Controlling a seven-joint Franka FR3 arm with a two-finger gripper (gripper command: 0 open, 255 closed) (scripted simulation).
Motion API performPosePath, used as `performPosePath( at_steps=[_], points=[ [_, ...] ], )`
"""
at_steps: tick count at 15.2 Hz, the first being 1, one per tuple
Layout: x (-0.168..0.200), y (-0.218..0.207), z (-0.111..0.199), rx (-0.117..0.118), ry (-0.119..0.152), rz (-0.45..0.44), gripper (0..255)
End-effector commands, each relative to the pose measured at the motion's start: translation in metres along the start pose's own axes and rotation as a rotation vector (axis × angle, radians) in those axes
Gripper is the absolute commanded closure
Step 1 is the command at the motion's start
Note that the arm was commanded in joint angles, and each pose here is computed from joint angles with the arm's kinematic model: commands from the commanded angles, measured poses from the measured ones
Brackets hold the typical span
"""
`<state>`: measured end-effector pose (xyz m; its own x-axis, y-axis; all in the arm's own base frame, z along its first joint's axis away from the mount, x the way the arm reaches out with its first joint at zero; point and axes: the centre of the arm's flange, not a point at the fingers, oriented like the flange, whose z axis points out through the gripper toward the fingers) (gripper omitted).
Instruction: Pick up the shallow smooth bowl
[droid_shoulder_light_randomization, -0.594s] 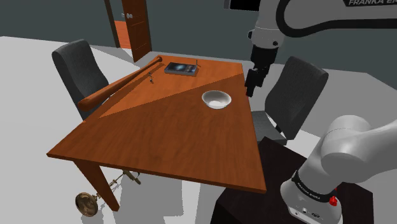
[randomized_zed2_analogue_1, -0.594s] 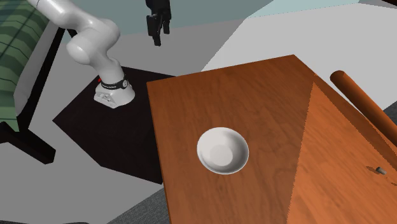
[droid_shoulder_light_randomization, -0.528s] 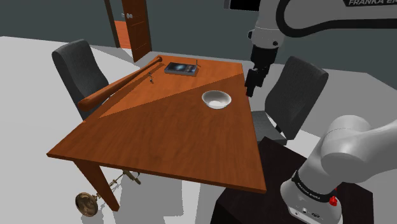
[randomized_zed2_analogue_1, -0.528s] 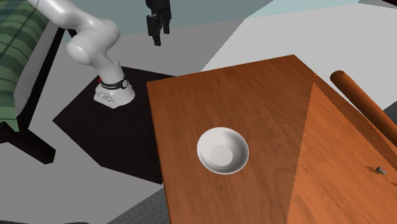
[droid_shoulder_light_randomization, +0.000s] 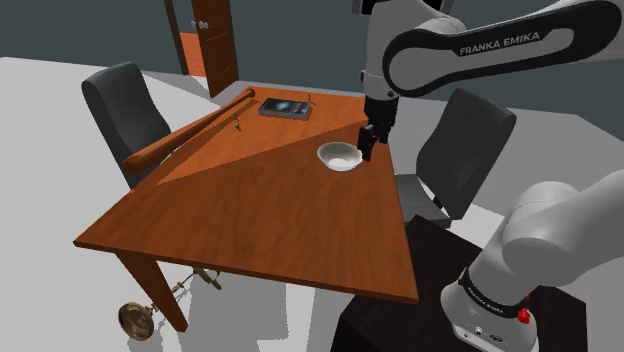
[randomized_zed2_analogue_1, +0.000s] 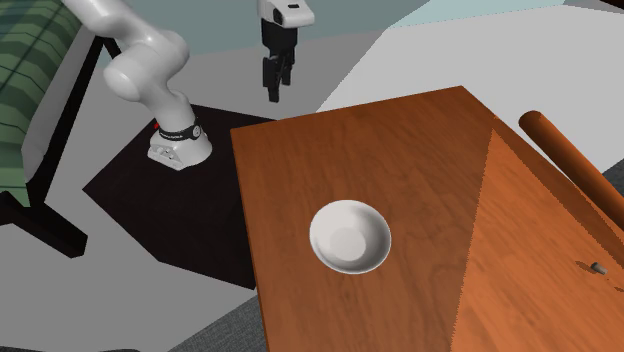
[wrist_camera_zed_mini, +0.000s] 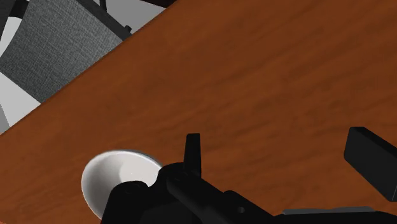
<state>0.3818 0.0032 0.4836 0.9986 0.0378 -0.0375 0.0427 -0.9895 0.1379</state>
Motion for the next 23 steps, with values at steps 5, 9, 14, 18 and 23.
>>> performPosePath(
  at_steps=[5,9,14,18,23],
  points=[
    [0.059,0.005,0.055,-0.094,-0.007,0.009,0],
    [0.098,0.011,0.09,-0.157,-0.012,0.015,0],
    [0.146,0.021,0.133,-0.236,-0.019,0.024,0],
    [0.184,0.033,0.167,-0.298,-0.024,0.03,0],
    [0.231,0.05,0.209,-0.377,-0.031,0.038,0]
  ],
)
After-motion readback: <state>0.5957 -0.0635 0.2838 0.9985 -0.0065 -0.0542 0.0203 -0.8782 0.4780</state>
